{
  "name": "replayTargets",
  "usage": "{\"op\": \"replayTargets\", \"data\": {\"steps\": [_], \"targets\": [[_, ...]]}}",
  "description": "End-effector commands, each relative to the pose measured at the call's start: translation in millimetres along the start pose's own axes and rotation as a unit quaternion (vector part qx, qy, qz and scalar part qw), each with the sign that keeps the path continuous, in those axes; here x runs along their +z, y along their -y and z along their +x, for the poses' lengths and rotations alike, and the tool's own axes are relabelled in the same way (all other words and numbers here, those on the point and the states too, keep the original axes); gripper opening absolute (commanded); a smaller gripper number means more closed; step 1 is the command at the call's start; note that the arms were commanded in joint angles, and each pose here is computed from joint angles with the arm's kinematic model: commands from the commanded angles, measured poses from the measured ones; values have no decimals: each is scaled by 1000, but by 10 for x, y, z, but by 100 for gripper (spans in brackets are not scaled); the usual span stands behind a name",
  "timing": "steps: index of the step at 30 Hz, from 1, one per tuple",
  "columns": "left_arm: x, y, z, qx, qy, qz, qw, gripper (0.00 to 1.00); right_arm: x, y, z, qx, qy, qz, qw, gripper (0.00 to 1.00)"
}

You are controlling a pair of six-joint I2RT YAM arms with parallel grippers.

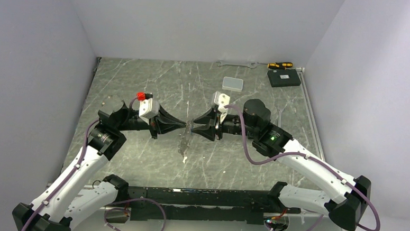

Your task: Put the keys on the keyring

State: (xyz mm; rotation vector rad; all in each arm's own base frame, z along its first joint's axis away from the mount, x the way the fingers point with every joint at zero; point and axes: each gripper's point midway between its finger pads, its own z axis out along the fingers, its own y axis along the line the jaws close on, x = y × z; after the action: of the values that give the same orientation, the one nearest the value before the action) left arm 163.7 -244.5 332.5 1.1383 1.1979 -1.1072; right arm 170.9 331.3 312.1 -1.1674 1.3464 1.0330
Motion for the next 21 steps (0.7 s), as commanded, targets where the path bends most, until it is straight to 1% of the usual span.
{"op": "replayTargets", "data": {"steps": [1,6,12,15,18,19,21], "targets": [[-6,52,-160,22,20,14,999,0,-24,-4,-361,-32,55,-3,998,40],[-8,49,-162,23,20,12,999,0,6,-26,-432,-35,64,-15,997,40],[-8,50,-163,22,20,12,999,0,56,-65,-401,-26,64,-33,997,37],[-6,48,-162,22,20,13,999,0,87,-73,-387,-19,68,-39,997,30],[-7,43,-159,21,20,11,1000,0,119,-84,-364,-14,69,-46,996,16],[-8,45,-165,21,21,11,999,0,128,-83,-355,-13,68,-47,996,14],[-11,42,-164,21,21,9,1000,0,135,-80,-342,-13,66,-48,997,13]]}}
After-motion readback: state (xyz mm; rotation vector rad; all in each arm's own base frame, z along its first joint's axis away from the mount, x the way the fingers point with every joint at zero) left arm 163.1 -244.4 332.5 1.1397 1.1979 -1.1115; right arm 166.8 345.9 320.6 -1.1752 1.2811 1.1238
